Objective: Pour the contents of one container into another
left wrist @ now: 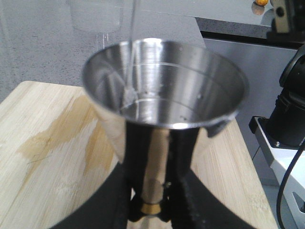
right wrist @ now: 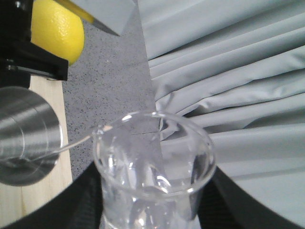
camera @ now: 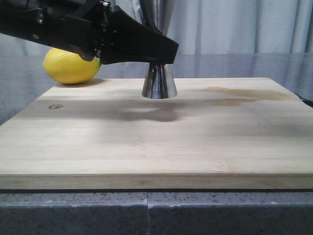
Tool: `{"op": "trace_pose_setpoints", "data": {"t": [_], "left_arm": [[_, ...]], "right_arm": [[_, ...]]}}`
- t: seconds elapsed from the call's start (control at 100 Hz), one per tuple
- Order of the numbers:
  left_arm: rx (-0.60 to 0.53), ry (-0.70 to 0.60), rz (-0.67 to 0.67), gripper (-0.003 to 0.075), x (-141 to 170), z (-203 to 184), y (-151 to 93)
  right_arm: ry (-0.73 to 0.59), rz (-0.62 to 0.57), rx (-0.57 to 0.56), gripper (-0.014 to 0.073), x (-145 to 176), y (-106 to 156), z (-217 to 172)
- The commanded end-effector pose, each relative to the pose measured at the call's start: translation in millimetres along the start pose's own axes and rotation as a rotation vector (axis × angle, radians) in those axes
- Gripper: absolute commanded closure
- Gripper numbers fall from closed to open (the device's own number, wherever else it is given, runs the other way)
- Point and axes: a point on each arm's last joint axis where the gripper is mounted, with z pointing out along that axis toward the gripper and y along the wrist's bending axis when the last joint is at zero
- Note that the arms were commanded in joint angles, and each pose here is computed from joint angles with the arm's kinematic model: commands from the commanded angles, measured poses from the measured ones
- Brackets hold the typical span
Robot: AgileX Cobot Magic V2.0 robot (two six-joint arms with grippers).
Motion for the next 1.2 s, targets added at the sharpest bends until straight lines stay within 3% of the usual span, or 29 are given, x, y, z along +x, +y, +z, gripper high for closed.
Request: {"op": "trace_pose_setpoints", "data": {"t": [0.0,1.19], "left_arm": [[0.064,-0.135,0.040,0.0734,-32.7,-4.8,-13.1],[0.059,-0.132,0.039,0.0734,-32.5,-4.7,-12.6]], "right_arm": [[-0.064,-0.027,0.076,0.0430,-8.7,-19.5,-12.7],[-0.090,-0.054,0.085,0.0430,-11.4,-20.1,-13.0]]}}
